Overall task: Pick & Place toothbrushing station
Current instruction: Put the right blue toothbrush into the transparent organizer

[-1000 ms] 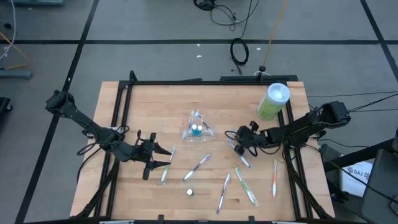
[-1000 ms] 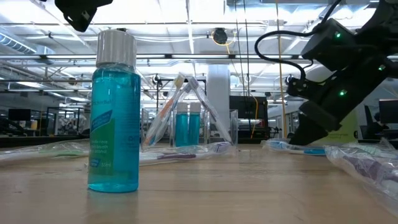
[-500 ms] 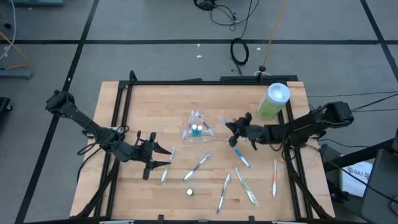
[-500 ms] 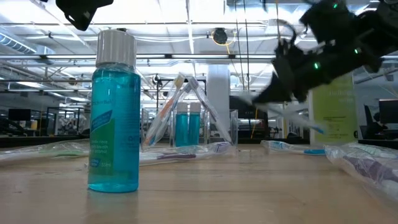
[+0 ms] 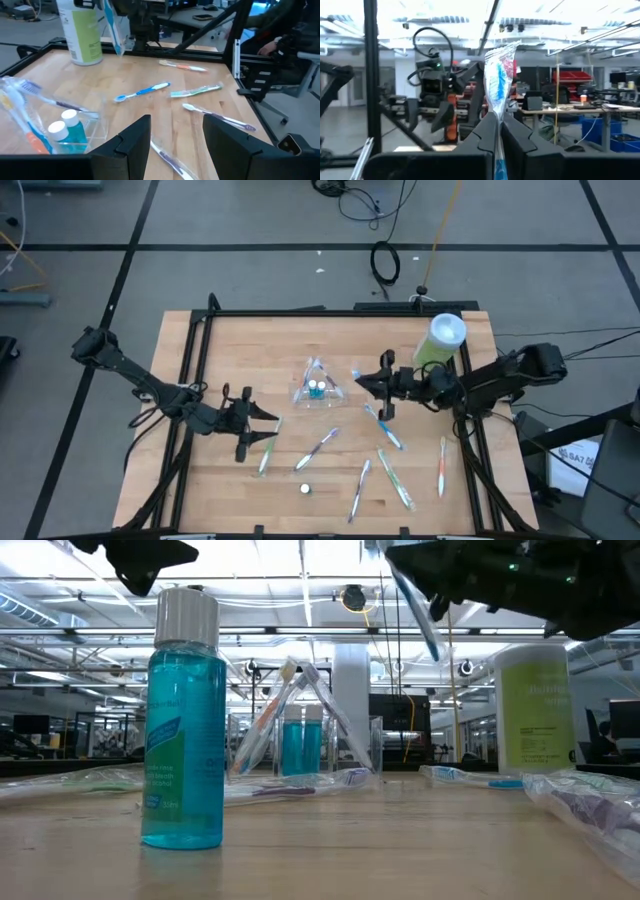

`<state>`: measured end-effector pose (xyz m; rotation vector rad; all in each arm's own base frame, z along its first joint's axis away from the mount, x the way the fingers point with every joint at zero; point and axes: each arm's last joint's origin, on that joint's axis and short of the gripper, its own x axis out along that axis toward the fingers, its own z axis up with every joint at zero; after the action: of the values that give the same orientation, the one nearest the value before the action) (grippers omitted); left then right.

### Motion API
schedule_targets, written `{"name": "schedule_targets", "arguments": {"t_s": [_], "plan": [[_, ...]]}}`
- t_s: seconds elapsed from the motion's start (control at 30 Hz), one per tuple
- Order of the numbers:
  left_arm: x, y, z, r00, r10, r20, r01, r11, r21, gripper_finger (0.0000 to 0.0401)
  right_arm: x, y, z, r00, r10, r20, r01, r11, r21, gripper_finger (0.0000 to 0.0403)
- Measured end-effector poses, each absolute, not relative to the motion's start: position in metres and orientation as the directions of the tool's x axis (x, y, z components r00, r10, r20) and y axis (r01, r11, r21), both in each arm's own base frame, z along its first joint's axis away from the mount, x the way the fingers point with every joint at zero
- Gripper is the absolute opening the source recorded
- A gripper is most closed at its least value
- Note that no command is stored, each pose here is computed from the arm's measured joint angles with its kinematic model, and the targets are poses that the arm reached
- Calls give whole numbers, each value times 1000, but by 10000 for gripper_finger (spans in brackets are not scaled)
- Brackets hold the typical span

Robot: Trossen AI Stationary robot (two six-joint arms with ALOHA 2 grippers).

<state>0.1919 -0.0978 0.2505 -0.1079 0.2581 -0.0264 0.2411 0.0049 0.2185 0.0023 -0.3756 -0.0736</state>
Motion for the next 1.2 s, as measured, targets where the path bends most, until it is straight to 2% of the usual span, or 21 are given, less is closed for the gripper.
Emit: {"name": "schedule_targets", "arguments": {"t_s": [0.3,0.4,0.57,0.7,1.0,1.2], "plan": [[197,-87,252,970,14,-241,-41,993,-109,189,290,-3,208,920,-103,377,102,995,21,5],[200,-82,252,970,38,-241,-66,992,-108,189,305,-5,204,915,-123,385,142,990,-20,5],[202,-75,252,968,72,-242,-100,990,-104,189,326,-10,185,913,-236,334,247,969,10,5],[203,-72,252,966,84,-243,-112,988,-104,189,339,-15,166,924,-255,286,265,964,6,5],[203,-73,251,965,81,-249,-104,991,-81,189,346,-19,138,936,-284,207,292,956,-10,5],[203,-73,251,965,81,-251,-105,991,-85,189,332,-18,128,876,-458,149,451,889,81,5]]}}
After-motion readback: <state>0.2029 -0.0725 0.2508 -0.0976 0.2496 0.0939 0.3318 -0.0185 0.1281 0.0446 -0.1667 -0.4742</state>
